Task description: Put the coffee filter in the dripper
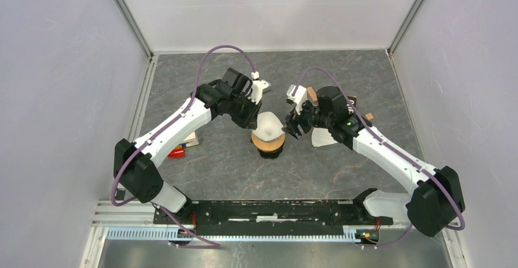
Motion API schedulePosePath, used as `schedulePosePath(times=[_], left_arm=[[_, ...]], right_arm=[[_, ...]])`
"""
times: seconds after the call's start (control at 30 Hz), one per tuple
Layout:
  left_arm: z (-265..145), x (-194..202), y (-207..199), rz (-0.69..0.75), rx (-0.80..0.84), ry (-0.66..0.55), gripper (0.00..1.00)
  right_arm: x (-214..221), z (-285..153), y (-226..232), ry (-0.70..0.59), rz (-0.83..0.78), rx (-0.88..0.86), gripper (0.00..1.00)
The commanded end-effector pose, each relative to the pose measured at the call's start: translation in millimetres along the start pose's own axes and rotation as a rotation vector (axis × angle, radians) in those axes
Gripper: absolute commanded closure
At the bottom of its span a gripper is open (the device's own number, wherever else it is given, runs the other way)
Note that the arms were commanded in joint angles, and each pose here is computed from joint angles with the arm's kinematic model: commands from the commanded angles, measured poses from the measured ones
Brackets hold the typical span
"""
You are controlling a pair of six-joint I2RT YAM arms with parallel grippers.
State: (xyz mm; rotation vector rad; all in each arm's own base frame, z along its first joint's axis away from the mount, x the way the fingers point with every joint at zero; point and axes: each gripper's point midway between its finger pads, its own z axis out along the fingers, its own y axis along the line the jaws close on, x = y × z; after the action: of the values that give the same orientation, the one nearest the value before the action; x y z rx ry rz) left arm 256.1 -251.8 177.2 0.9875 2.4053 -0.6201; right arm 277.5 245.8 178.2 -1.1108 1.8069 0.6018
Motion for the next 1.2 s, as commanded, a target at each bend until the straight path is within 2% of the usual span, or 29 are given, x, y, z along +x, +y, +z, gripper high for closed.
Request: schedulePosePath(times=[0.0,0.47,0.93,1.17], left_arm=[[-5,-11,-6,0.008,0.012,-0.051,0.76],[-23,-29,-6,0.040,-0.015,-0.114,0.56],[-38,-37,-8,0.080,-0.028,-0.159,0.39],[-58,-40,-13,0.136,-0.030,-0.228,0.30]], right_arm=[[-18,-6,-8,-0.039,-0.032,0.024,0.26],[-61,-21,-7,-0.120,-0.048,-0.007,0.20],[-65,-26,-6,-0.137,-0.055,-0.011,0.19],[-67,-36,-17,-0.153,-0.053,0.042,0.16]])
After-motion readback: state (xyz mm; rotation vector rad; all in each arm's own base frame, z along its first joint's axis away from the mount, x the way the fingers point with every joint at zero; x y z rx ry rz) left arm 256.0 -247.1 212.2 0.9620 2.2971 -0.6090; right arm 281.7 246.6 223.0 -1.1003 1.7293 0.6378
